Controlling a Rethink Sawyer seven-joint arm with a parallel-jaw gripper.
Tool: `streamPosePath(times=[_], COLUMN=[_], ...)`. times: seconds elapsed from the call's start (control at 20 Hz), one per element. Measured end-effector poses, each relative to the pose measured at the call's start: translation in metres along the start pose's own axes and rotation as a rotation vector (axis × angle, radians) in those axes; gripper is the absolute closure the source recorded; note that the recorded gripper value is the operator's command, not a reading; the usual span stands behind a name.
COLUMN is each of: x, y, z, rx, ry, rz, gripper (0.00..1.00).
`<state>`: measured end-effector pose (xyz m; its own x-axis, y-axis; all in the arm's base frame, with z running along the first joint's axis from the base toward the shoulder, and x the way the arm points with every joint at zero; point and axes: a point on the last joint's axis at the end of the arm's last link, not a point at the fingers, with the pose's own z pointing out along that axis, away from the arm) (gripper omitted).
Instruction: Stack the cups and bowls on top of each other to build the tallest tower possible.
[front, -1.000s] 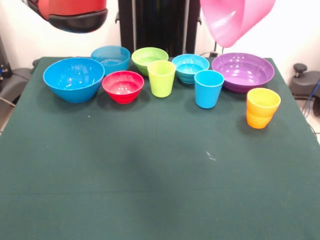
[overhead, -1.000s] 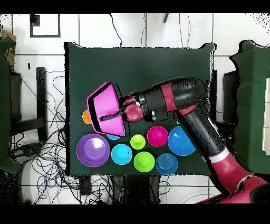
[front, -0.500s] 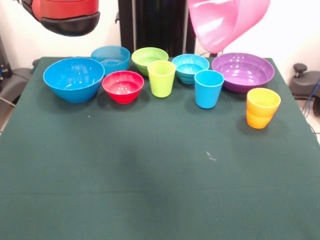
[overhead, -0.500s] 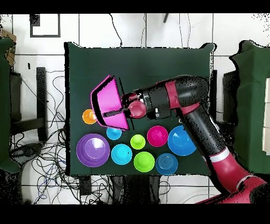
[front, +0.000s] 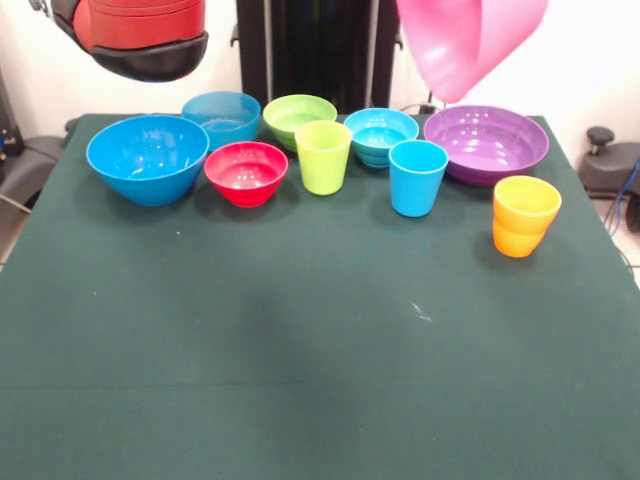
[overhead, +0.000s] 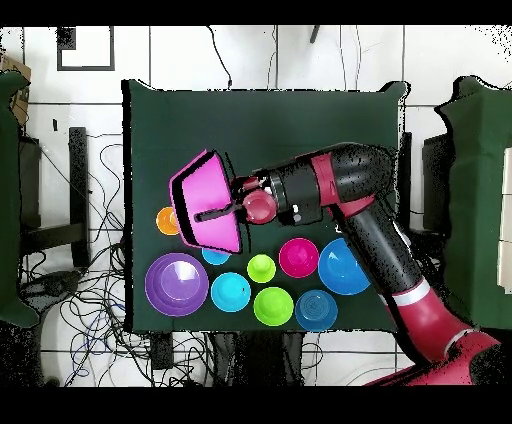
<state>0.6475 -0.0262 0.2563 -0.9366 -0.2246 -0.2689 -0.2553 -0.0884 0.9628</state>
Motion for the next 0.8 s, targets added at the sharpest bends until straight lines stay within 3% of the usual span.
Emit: streamPosePath(times=[0.4, 0.55, 0.8], x=[-0.001, -0.004, -0.017], y=[-0.001, -0.005, -0.014], z=[0.0, 0.002, 0.014], rx=[-0.004, -0.017, -0.034], ry=[-0.007, -0.035, -0.134], rz=[0.001, 0.004, 0.009], gripper=[0.0, 0.0, 0.0])
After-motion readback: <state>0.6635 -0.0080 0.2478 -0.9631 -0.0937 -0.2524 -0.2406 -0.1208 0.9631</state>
